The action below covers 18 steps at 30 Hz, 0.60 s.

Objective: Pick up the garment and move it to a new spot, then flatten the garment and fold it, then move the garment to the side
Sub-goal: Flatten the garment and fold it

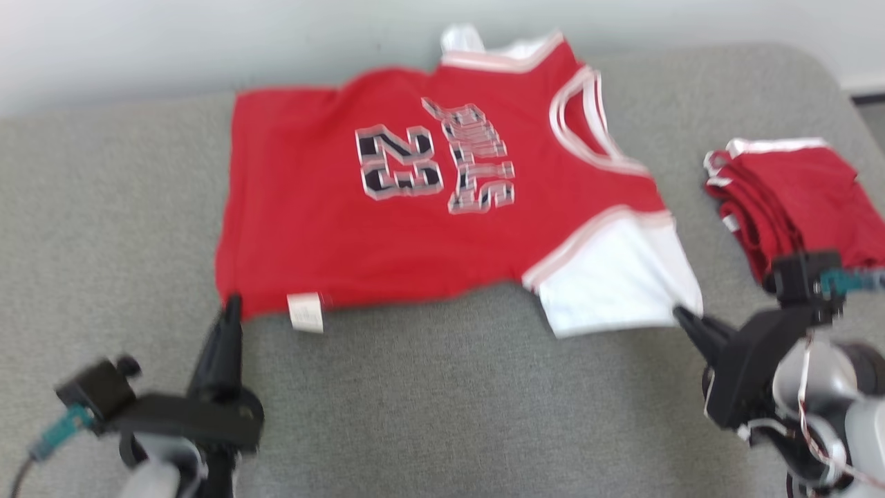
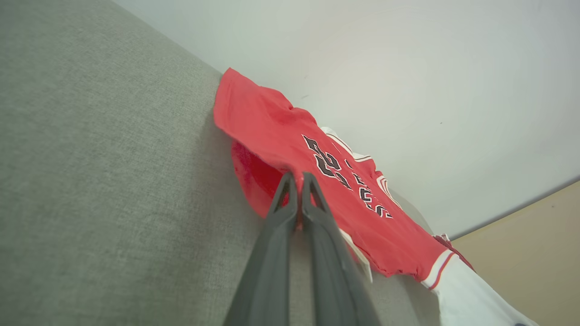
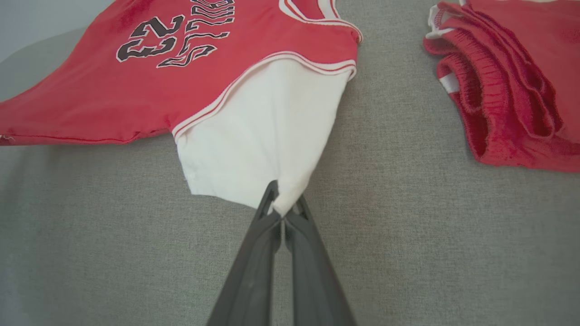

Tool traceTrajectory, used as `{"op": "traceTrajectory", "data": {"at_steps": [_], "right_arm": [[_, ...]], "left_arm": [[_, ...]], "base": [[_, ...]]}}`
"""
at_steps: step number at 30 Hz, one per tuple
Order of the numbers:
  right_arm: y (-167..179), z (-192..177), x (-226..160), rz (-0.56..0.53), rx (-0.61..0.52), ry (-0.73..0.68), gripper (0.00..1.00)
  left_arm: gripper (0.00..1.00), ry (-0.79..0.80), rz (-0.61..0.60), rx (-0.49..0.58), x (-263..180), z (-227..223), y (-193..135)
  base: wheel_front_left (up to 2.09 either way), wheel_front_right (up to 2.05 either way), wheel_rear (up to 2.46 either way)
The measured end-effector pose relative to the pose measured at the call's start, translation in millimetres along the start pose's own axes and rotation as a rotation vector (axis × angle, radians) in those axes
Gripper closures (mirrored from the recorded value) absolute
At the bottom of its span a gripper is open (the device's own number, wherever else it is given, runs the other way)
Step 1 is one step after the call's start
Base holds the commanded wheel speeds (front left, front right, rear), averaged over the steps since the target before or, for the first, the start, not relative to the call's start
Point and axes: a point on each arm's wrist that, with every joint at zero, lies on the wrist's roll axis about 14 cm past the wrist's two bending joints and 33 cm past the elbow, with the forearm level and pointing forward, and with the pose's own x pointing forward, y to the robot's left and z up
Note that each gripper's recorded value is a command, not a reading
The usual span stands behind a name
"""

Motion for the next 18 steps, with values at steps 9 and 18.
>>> {"op": "traceTrajectory", "data": {"at_steps": [9,18], "right_arm": [[-11.6,-34.1,-36.6,-0.087,0.097,-0.007,1.0],[-17.8,-83.3,-47.4,-0.135,0.135,0.121,1.0]], "left_arm": [[1.0,0.042,0.082,0.03,-59.7,-20.2,6.2],[1.0,0.147,0.18,0.067,-108.7,-51.2,28.8]], "base": [[0.0,0.0,0.0],[0.0,0.0,0.0]]}}
